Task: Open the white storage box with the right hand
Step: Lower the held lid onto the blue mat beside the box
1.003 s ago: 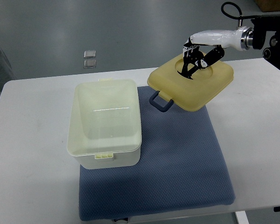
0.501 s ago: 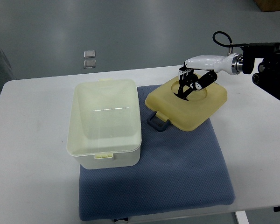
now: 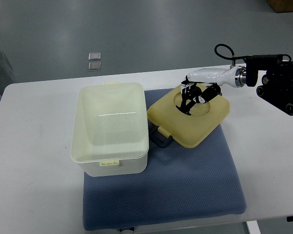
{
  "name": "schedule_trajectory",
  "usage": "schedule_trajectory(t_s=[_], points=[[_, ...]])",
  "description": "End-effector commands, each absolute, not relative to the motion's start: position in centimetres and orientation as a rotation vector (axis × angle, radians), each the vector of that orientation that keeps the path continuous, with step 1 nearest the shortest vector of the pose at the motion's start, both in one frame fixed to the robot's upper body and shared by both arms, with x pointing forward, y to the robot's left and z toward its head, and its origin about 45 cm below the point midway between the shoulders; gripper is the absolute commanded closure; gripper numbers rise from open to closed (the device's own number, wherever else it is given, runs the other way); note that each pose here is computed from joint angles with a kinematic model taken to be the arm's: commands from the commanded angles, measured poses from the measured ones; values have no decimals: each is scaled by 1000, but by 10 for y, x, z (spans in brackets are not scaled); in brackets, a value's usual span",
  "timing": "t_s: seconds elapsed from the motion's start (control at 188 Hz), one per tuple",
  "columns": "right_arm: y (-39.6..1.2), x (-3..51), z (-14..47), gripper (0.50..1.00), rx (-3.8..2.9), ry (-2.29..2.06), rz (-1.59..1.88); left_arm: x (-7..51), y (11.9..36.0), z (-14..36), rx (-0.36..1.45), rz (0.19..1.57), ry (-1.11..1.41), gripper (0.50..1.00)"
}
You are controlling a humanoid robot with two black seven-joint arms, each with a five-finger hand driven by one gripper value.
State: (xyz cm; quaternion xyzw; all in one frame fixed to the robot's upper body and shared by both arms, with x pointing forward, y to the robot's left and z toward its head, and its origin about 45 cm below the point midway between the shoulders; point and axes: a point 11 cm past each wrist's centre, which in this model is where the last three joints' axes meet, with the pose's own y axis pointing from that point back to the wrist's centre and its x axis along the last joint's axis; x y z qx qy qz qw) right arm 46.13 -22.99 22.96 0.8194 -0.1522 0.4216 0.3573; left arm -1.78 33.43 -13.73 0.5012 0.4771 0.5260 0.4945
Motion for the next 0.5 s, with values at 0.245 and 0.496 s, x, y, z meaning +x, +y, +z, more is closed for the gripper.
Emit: schedule_trajectory(t_s=[0.245, 0.496], points=[[-223, 458, 225, 1000, 2129, -371, 1082, -18, 334, -137, 1215, 1275, 1156, 500], [-217, 451, 210, 1000, 2146, -339, 1056, -18, 334, -137, 1214, 1276, 1155, 500]])
